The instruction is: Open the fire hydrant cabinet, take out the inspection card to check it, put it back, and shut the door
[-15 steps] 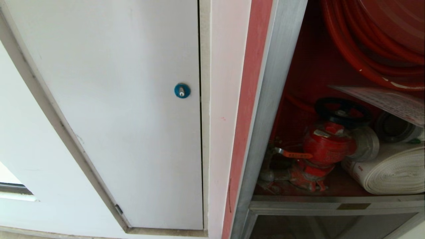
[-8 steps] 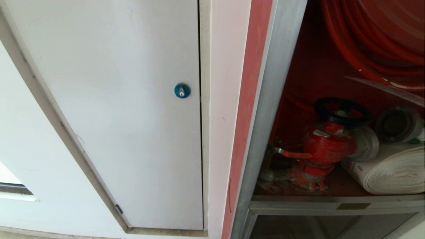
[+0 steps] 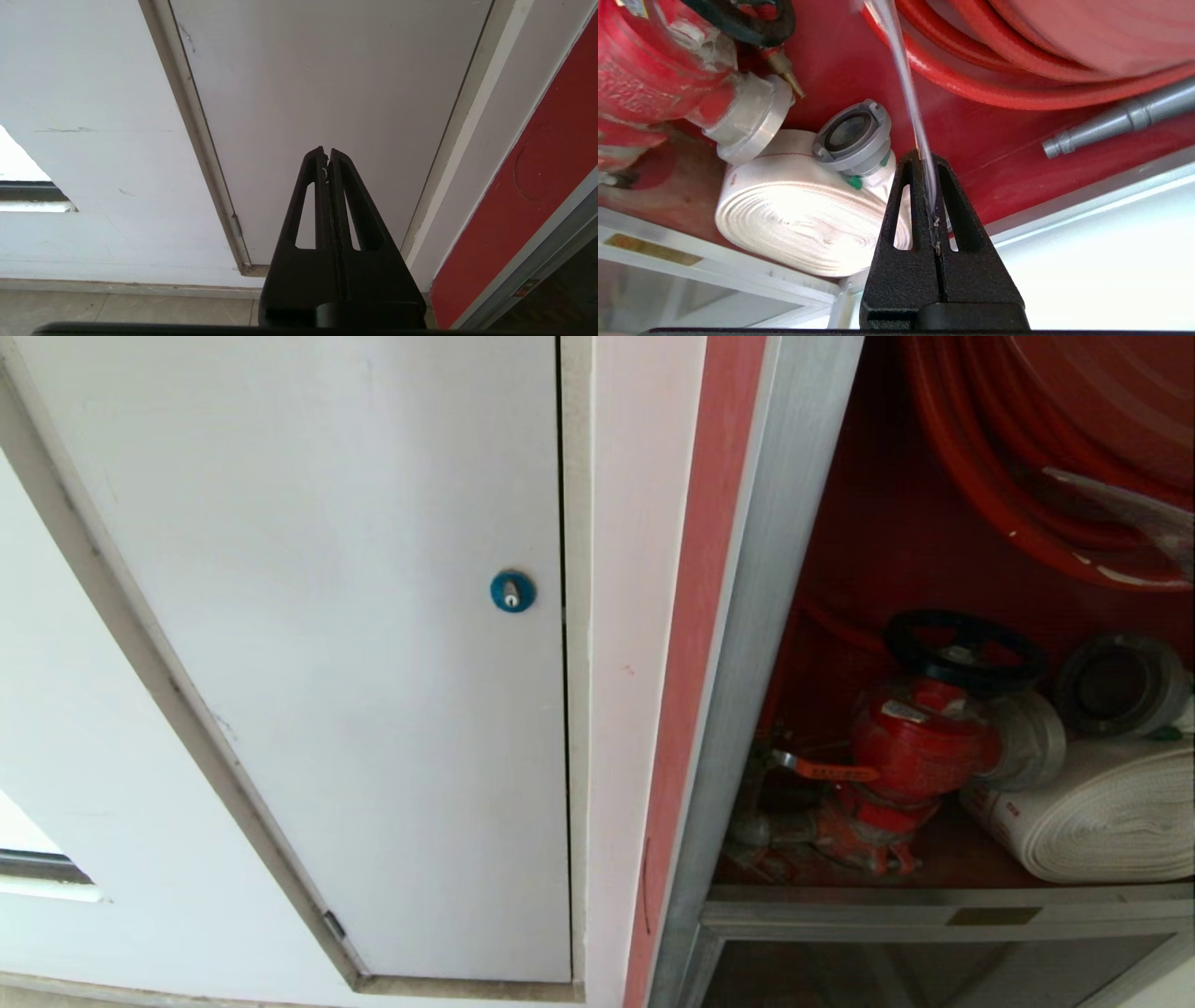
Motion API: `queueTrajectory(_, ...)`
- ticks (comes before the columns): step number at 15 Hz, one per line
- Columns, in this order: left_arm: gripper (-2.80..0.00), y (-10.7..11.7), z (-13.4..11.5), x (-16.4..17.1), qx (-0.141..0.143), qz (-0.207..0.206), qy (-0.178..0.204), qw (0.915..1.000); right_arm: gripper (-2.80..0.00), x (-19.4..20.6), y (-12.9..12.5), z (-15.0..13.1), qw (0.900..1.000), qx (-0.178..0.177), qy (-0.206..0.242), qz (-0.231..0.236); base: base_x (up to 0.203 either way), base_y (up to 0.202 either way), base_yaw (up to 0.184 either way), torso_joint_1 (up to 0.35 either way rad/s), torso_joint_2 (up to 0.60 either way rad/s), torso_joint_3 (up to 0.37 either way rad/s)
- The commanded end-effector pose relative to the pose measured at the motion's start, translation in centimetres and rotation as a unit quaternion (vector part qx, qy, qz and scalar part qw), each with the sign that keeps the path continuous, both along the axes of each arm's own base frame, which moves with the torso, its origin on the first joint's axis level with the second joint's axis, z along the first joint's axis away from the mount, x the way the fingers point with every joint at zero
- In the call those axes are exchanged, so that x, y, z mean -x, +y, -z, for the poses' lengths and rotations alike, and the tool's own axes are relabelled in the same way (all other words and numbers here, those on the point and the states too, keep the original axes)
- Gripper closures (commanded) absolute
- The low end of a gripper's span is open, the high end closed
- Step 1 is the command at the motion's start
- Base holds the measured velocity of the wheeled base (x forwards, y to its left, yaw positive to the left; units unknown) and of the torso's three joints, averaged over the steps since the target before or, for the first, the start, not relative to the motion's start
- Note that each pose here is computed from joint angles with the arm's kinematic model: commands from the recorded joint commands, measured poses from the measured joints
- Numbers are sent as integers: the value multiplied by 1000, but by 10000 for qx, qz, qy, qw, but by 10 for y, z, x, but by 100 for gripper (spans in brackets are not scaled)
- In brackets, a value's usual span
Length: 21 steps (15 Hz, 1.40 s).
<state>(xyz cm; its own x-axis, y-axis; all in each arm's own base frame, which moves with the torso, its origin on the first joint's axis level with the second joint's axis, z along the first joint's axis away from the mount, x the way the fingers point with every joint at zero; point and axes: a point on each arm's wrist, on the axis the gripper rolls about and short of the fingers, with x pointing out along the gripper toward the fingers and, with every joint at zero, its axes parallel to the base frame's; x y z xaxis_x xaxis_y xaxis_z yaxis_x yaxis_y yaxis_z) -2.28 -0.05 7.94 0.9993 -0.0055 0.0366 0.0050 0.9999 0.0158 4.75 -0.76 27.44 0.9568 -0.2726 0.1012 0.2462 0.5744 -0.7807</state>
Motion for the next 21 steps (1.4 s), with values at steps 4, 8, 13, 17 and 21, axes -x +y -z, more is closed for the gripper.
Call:
queueTrajectory(4,0,0,4,-1,0,3,68,10000,0,10,1,1,9993,-310,-117,-158,0,0,0,0,0,0)
queueTrajectory(8,0,0,4,-1,0,3,68,10000,0,20,2,6,9973,-654,-82,-317,0,0,0,0,0,0)
queueTrajectory(13,0,0,4,-1,0,-3,68,10000,0,31,5,11,9907,-1134,-131,-740,0,0,0,0,0,0)
queueTrajectory(17,0,0,4,-1,0,2,72,10000,0,30,6,11,9797,-1682,-158,-1081,0,0,0,0,0,0)
queueTrajectory(21,0,0,4,-1,0,-5,68,10000,0,31,8,14,9647,-2190,-148,-1457,0,0,0,0,0,0)
